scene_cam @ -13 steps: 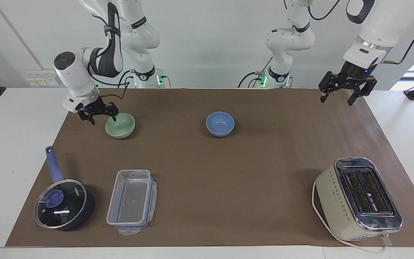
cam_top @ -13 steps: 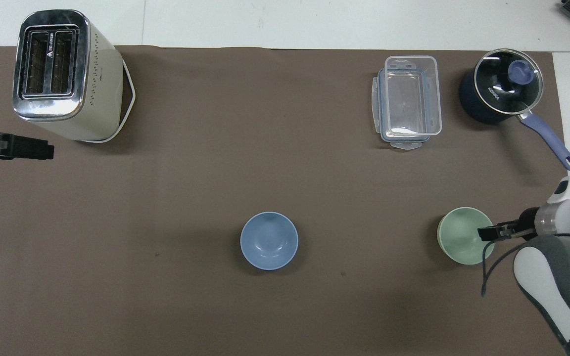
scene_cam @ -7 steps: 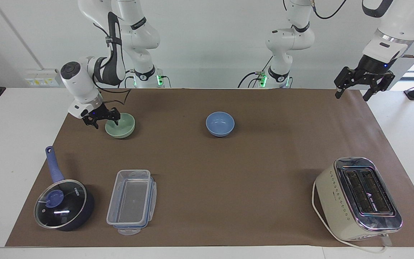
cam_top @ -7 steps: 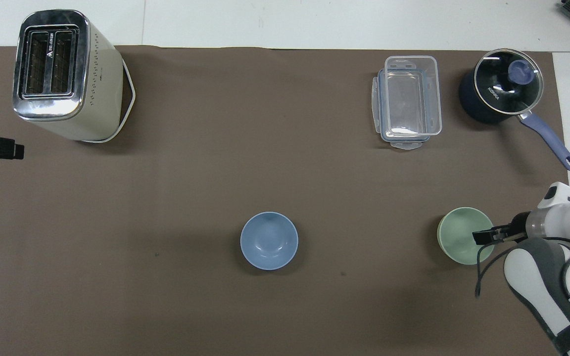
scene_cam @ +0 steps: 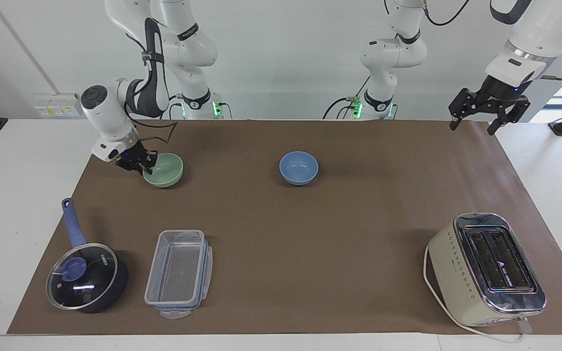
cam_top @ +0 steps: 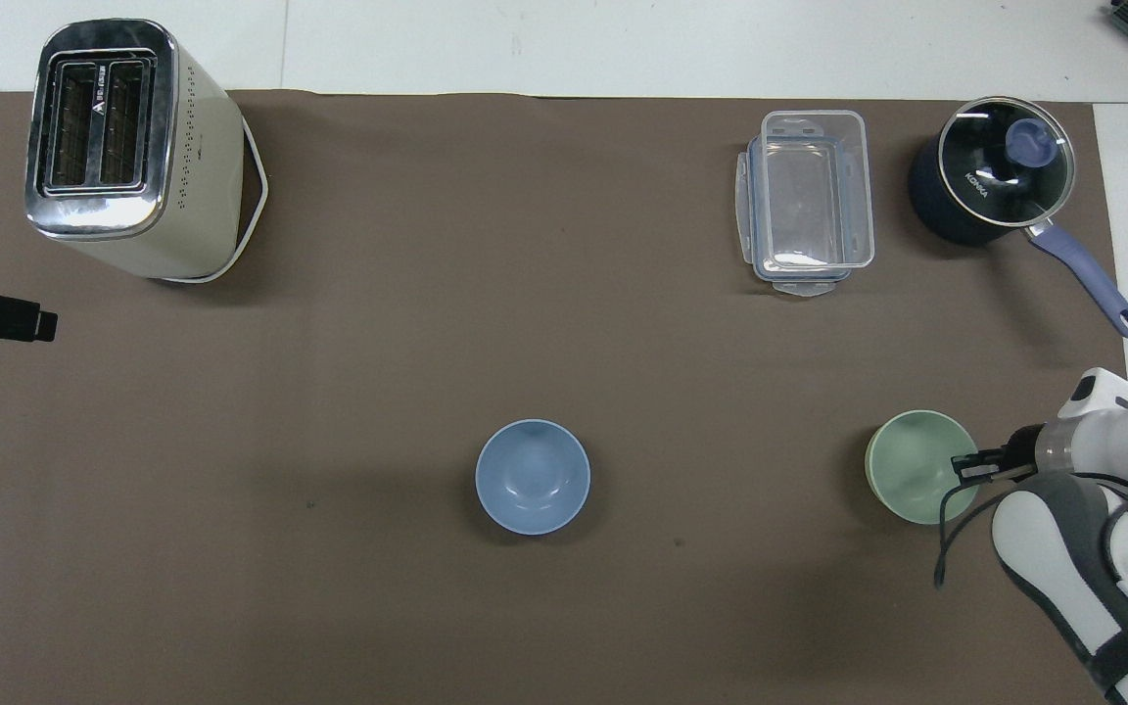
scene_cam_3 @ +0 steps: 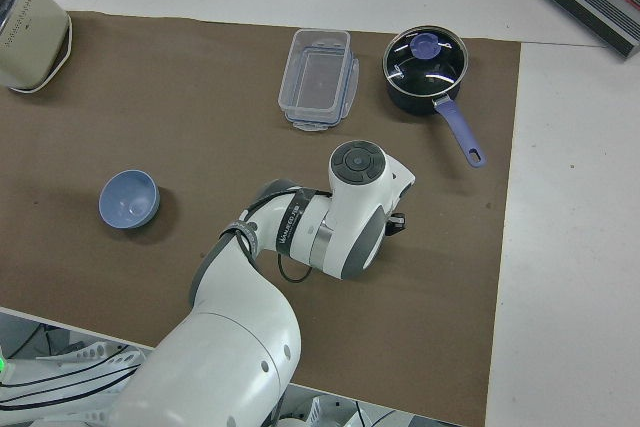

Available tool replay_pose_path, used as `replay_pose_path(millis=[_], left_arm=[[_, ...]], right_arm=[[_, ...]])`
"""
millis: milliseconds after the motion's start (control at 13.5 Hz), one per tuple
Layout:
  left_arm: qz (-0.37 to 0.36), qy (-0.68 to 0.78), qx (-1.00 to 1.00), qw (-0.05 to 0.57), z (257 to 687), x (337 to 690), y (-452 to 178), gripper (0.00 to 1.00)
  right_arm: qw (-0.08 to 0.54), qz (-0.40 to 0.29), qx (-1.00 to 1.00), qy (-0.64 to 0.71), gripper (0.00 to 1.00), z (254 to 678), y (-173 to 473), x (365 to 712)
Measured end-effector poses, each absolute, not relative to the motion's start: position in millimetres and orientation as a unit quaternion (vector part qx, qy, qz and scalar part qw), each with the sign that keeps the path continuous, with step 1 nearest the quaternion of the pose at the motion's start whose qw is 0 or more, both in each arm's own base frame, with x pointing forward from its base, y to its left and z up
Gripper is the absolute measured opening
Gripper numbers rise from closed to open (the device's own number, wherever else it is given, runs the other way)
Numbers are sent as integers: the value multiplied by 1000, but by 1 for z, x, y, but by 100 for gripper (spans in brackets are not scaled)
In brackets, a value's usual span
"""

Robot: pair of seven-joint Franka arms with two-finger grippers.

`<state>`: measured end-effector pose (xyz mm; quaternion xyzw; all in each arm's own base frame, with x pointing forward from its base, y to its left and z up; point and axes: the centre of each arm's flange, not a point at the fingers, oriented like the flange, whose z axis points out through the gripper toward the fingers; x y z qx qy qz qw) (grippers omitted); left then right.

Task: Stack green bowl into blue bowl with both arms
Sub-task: 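Grasp the green bowl rim with the right gripper, then lift the green bowl and carry it over the blue bowl with the right gripper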

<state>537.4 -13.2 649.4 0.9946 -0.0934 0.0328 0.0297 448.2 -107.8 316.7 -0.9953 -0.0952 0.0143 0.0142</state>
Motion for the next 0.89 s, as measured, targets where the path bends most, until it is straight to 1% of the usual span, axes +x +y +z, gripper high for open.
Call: replay_pose_path(millis=[74, 223, 371, 668, 891], left_arm=[[30, -93, 995, 30, 651, 536, -13, 100], [27, -93, 995, 30, 652, 538, -12, 100], [19, -93, 995, 30, 652, 541, -12, 100], [12, -95, 995, 30, 652, 545, -13, 100], [11, -95, 995, 30, 653, 544, -13, 100]], right_arm=[[18, 10, -996, -91, 6, 319, -107, 450], [20, 5, -996, -91, 5, 329, -106, 457], [33, 13, -996, -87, 5, 349, -107, 466], [55, 7, -994, -93, 5, 430, -96, 486], [56, 19, -995, -85, 5, 465, -59, 494]])
